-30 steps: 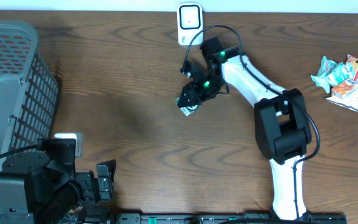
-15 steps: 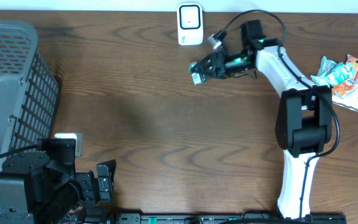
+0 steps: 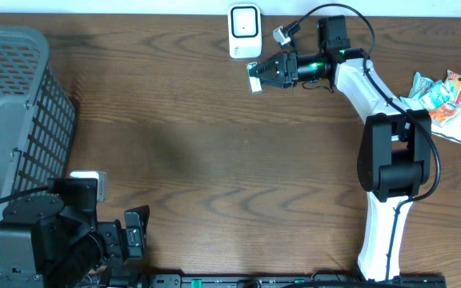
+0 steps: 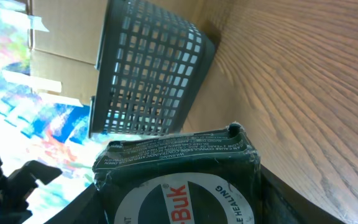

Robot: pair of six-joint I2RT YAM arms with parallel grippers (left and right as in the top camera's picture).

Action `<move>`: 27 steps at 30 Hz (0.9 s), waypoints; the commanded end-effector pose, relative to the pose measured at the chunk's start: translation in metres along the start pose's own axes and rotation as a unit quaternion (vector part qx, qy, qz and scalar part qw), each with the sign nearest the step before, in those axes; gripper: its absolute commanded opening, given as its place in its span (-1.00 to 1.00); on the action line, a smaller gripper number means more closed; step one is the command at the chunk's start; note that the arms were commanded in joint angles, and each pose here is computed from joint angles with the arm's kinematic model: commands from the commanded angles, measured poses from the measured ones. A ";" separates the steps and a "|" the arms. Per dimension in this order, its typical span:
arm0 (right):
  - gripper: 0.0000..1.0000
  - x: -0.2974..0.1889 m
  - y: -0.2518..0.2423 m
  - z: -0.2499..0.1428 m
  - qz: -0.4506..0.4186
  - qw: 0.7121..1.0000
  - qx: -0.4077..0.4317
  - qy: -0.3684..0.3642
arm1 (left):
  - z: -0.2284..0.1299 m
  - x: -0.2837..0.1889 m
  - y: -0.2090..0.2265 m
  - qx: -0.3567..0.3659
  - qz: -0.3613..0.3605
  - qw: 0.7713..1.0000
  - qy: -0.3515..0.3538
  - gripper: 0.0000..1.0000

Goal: Scan the item barcode
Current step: 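Lift the Zam-Buk tin and carry it up to the scanner, then hold the Zam-Buk tin in front of the scanner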

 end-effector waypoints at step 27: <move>-0.14 0.006 0.011 0.013 0.029 0.998 -0.055 0.002 | 0.001 0.000 0.001 -0.002 0.004 1.000 -0.001 0.95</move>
Point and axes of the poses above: each gripper's point midway between its finger pads, its own x axis out along the fingers, its own y axis along the line the jaws close on, z = x × y, the point moved 6 cm from there along -x, back along the fingers, and after that the axes turned 2 degrees about -x, right-handed, at the moved point
